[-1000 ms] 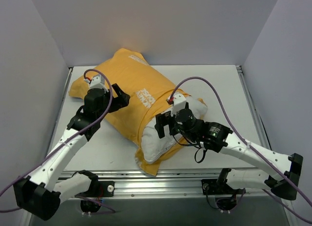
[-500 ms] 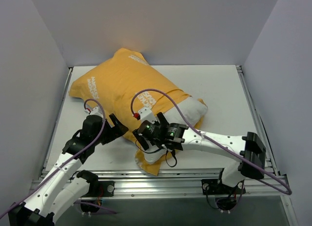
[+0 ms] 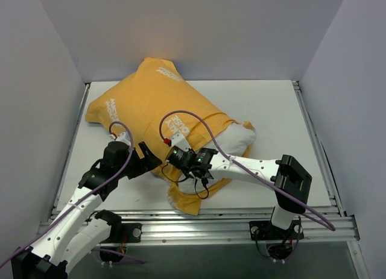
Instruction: Remove the pillowcase from the pillow
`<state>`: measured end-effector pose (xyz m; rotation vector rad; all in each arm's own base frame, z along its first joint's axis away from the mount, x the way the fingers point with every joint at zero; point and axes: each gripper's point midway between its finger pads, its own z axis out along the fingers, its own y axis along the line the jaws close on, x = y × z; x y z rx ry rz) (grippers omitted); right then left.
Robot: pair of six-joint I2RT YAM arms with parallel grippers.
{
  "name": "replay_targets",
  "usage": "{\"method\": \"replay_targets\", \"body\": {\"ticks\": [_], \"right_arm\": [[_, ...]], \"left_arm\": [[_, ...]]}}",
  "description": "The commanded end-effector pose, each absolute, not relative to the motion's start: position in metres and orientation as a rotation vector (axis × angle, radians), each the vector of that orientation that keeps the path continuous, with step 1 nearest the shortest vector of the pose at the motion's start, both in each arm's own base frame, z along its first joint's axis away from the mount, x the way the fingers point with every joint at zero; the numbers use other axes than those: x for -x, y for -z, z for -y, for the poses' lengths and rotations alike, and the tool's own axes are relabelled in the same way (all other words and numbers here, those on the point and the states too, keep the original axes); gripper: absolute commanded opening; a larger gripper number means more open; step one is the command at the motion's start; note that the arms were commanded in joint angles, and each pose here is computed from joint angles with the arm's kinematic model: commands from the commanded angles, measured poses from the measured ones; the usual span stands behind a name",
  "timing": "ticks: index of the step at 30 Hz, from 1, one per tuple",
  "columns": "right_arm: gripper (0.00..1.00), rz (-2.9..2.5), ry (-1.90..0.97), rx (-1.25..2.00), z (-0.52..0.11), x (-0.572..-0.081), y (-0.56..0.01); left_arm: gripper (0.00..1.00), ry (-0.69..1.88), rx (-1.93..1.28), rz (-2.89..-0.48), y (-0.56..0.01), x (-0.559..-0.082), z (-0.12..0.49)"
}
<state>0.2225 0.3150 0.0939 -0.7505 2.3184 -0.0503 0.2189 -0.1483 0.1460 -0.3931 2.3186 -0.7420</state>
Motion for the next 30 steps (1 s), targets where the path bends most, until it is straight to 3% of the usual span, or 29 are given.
{"method": "replay_targets", "body": {"ticks": [1, 7, 15, 26, 30], "right_arm": [[0.00, -2.347, -0.106, 0.633, -0.322, -0.245, -0.113], [0.00, -2.227, -0.429, 0.464, -0.340, -0.286, -0.186], [0.00, -2.139, -0.654, 0.357, -0.347, -0.310, -0.237], [0.00, -2.040, -0.763, 0.318, -0.345, -0.322, -0.285], [0.00, -2.016, -0.790, 0.312, -0.342, -0.326, -0.297]], "left_arm": [[0.94, 0.834, 0.294, -2.263, -0.160, -0.221, 0.160], [0.94, 1.032, 0.104, -2.204, -0.175, -0.216, 0.190], [0.95, 1.162, -0.164, -2.099, -0.199, -0.202, 0.224], [1.00, 0.971, -0.238, -2.197, -0.171, -0.205, 0.238], [0.92, 0.900, -0.235, -2.203, -0.164, -0.207, 0.228]]}}
